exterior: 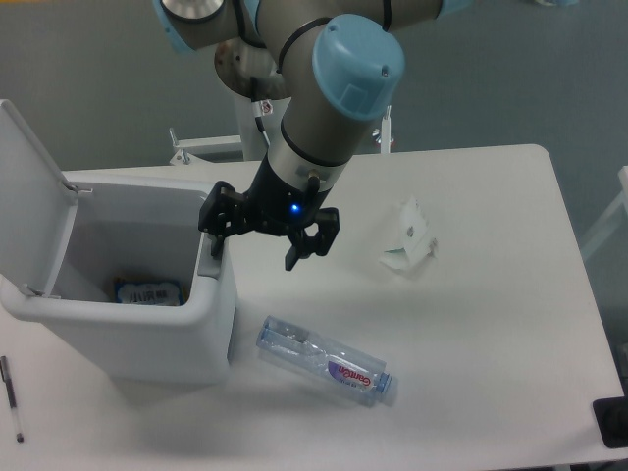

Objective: Open the trash can

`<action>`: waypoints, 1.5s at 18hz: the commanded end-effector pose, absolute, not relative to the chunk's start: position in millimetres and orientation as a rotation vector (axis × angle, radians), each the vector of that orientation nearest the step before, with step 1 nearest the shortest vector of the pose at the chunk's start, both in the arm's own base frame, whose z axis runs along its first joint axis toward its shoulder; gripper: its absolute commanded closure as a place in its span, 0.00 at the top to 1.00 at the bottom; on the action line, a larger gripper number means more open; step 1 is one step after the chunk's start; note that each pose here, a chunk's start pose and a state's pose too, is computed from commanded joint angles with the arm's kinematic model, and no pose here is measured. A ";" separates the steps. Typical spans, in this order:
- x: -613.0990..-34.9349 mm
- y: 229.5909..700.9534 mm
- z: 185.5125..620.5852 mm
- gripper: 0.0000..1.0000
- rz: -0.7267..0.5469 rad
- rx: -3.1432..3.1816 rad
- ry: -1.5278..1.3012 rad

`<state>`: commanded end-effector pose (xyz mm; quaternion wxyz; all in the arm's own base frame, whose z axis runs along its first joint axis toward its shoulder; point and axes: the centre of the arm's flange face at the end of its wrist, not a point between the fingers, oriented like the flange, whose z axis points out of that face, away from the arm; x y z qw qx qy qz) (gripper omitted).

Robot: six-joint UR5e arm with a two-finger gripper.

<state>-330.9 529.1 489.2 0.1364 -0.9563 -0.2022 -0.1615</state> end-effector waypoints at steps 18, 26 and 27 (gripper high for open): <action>-504.6 473.9 379.9 1.00 0.030 -3.029 0.123; -538.4 465.1 375.1 1.00 0.130 -3.067 0.315; -538.6 464.6 374.9 1.00 0.131 -3.070 0.336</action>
